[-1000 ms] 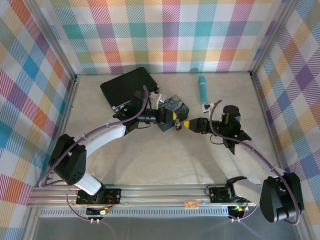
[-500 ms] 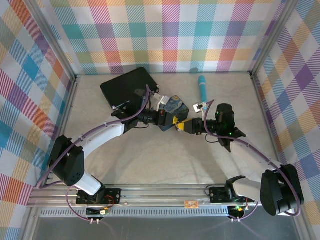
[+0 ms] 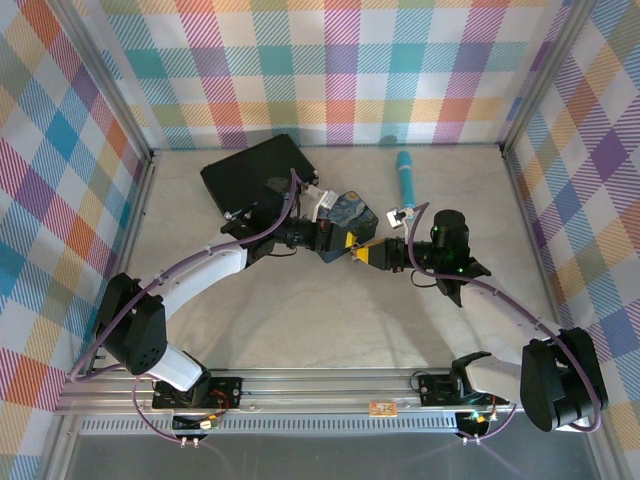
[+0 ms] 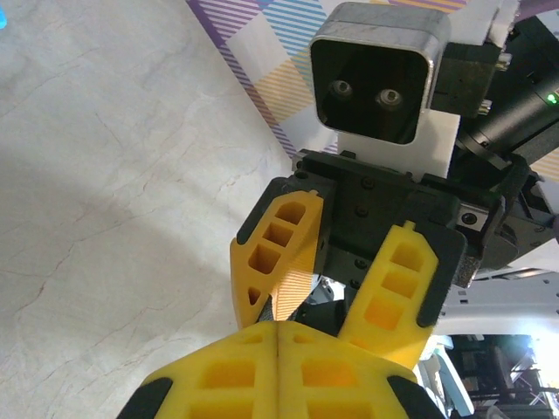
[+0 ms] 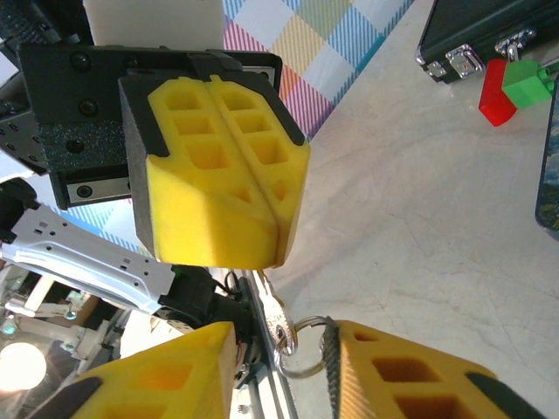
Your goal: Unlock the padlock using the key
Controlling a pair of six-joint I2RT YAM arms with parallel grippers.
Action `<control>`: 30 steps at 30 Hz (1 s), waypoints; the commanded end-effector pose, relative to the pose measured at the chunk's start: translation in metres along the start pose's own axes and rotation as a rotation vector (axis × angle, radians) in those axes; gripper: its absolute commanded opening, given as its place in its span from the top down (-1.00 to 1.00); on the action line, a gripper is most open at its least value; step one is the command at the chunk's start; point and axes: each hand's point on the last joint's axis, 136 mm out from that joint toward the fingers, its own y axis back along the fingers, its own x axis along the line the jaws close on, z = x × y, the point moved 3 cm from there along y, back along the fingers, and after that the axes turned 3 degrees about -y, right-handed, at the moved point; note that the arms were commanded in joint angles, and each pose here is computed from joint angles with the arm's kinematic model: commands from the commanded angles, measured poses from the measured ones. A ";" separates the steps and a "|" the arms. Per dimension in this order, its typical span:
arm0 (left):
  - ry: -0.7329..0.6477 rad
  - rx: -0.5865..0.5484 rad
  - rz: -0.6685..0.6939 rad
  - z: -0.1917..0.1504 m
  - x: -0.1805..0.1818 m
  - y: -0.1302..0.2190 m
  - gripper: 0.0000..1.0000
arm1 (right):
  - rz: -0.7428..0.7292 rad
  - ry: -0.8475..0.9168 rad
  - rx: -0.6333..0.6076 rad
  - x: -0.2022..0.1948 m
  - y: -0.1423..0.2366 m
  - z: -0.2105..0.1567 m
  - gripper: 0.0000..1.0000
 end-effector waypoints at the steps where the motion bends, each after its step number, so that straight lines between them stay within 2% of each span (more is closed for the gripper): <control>1: -0.045 -0.022 -0.045 0.007 -0.016 0.008 1.00 | 0.039 0.043 0.001 0.009 -0.002 0.006 0.41; 12: -0.036 -0.034 -0.058 0.010 -0.015 0.006 1.00 | 0.063 0.017 0.011 0.005 -0.010 0.008 0.50; 15: -0.033 -0.038 -0.060 0.011 -0.015 0.005 1.00 | 0.068 0.010 0.013 0.004 -0.011 0.008 0.60; 23: -0.019 -0.056 -0.077 0.011 -0.013 0.003 1.00 | 0.084 -0.012 0.009 -0.001 -0.016 0.007 0.49; 26: -0.019 -0.058 -0.077 0.010 -0.013 0.004 1.00 | 0.091 -0.017 0.010 -0.002 -0.018 0.006 0.65; 29: -0.020 -0.063 -0.073 0.010 -0.013 0.005 1.00 | 0.095 -0.017 0.015 -0.002 -0.018 0.005 0.97; 30: -0.021 -0.065 -0.070 0.010 -0.013 0.005 1.00 | 0.094 -0.017 0.015 -0.003 -0.018 0.005 1.00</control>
